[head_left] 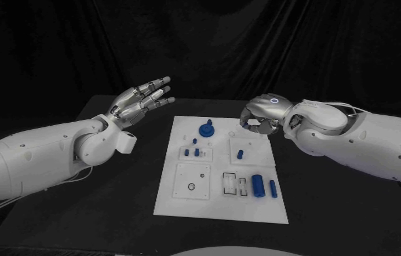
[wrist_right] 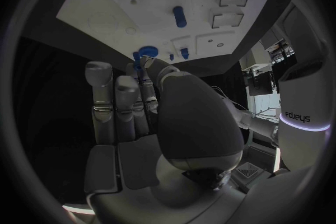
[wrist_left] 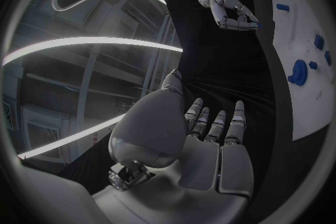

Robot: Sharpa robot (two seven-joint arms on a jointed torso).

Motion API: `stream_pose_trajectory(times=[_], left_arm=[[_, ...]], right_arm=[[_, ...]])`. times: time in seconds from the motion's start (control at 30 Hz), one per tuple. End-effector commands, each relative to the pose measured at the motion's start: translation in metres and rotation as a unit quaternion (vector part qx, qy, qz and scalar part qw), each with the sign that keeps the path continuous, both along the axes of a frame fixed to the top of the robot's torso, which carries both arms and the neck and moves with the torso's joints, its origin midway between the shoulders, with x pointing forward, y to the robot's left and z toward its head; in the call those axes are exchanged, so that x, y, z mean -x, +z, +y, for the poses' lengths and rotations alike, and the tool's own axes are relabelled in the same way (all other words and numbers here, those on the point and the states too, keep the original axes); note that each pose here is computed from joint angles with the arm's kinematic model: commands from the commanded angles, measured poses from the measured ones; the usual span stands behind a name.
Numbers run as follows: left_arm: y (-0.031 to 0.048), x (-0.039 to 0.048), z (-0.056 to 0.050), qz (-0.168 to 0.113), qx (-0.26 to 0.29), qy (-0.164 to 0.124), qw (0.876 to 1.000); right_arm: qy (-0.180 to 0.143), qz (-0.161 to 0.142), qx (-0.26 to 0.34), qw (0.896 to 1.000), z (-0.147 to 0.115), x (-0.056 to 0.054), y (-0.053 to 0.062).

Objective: Assemble the parts on the task board

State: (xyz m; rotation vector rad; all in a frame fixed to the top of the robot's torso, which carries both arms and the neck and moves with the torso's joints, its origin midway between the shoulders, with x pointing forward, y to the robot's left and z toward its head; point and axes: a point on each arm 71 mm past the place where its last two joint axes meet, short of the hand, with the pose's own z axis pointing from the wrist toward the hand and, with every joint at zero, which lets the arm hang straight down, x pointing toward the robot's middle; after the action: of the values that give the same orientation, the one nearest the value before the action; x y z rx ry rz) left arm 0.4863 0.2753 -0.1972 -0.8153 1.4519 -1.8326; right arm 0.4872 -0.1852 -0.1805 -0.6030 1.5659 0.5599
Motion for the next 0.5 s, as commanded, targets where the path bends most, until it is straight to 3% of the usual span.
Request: stream_pose_trajectory(times=[0.03,0.1,0.23,0.5], left_arm=[[0.0028,0.0009,-0.002,-0.015,0.019,-0.001,1.0],[0.0024,0.0012,-0.002,-0.017,0.019,0.0,1.0],[0.0004,0.0029,-0.002,-0.019,0.021,0.004,1.0],[-0.0013,0.0093,0.0,-0.02,0.023,0.011,0.999]], right_arm=[[0.012,-0.01,-0.012,1.0,0.011,0.008,0.009],[0.029,0.002,-0.009,1.0,0.023,0.016,0.01],[0.053,0.029,0.0,0.998,0.043,0.028,0.002],[0.088,0.071,0.007,0.994,0.078,0.044,-0.026]])
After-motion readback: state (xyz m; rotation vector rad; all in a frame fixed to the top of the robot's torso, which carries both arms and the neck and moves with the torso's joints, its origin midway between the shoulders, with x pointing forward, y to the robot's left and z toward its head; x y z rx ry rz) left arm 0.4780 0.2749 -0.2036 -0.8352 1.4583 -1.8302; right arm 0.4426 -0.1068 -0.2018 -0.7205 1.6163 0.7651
